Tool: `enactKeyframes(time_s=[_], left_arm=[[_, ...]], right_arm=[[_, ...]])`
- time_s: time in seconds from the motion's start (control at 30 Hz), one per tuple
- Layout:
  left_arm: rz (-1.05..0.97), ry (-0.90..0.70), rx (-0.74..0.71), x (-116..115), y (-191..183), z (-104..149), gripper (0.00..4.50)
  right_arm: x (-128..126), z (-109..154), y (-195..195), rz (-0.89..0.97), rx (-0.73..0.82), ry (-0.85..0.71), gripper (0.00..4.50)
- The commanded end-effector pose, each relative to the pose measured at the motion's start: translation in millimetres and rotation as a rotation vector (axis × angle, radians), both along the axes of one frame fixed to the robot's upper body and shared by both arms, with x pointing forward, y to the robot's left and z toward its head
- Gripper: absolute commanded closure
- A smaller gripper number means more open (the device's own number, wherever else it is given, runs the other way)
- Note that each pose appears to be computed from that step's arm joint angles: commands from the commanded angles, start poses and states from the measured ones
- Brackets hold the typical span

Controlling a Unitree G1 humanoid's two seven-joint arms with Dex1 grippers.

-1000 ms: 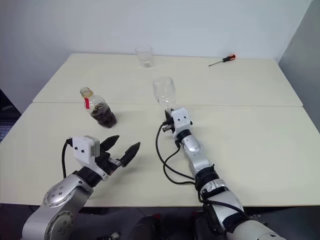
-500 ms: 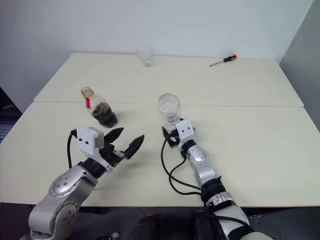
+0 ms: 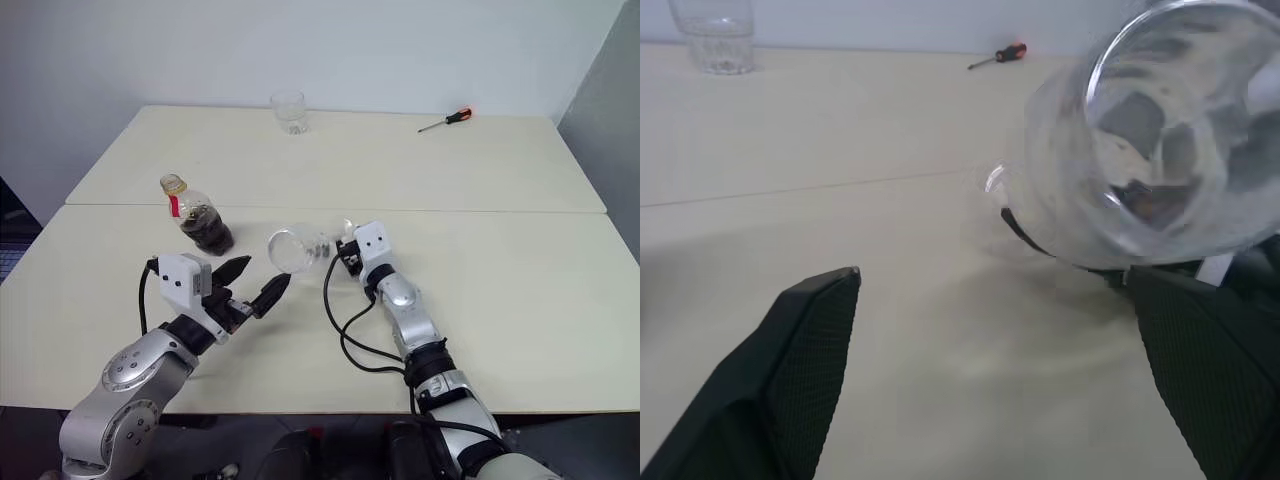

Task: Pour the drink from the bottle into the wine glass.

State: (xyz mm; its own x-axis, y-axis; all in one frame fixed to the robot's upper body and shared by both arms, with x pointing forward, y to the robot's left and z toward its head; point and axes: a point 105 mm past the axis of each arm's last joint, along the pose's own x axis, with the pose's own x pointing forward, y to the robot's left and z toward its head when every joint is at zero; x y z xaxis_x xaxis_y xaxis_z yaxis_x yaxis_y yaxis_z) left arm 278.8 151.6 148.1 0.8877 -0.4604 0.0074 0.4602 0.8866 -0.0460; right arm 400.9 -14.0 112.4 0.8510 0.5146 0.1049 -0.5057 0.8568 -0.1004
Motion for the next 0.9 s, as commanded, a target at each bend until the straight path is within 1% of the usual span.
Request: enactKeyframes(time_s=[0.03,0.17,0.3,0.53,0.67,0.73,0.8,0.83,0.9], left_arm=[[-0.003,-0.030,-0.021,-0.1,-1.6,9.7,0.00],[-0.007,-0.024,-0.025,-1.8,-3.2,9.3,0.00],[-0.007,-0.021,-0.029,-0.4,-2.9,9.1,0.00],[-0.014,-0.016,-0.030,-1.5,-3.3,8.9,0.00],[-0.015,-0.015,-0.030,-2.0,-3.2,9.3,0.00],[-0.016,-0.014,-0.029,-2.7,-3.1,9.4,0.00],[-0.017,-0.011,-0.029,-4.0,-3.2,9.3,0.00],[-0.018,-0.007,-0.031,-6.0,-3.3,9.0,0.00],[-0.021,0.002,-0.036,-11.2,-3.9,8.3,0.00]], right_arm=[[-3.1,7.6,9.6,0.046,0.033,-0.002,3.05],[-5.4,2.9,7.7,0.039,0.032,0.015,4.42],[-5.6,-2.6,1.2,-0.003,-0.032,-0.001,4.47],[-7.7,-8.9,-8.1,-0.021,-0.050,0.018,4.47],[-10.9,-6.5,-11.2,0.003,-0.089,-0.010,4.47],[-13.7,-3.3,-15.4,0.019,-0.142,-0.056,4.12],[-17.3,-0.6,-19.6,0.041,-0.183,-0.091,3.64],[-20.6,2.1,-23.7,0.056,-0.224,-0.127,3.24],[-28.3,6.9,-31.0,0.089,-0.304,-0.195,2.57]])
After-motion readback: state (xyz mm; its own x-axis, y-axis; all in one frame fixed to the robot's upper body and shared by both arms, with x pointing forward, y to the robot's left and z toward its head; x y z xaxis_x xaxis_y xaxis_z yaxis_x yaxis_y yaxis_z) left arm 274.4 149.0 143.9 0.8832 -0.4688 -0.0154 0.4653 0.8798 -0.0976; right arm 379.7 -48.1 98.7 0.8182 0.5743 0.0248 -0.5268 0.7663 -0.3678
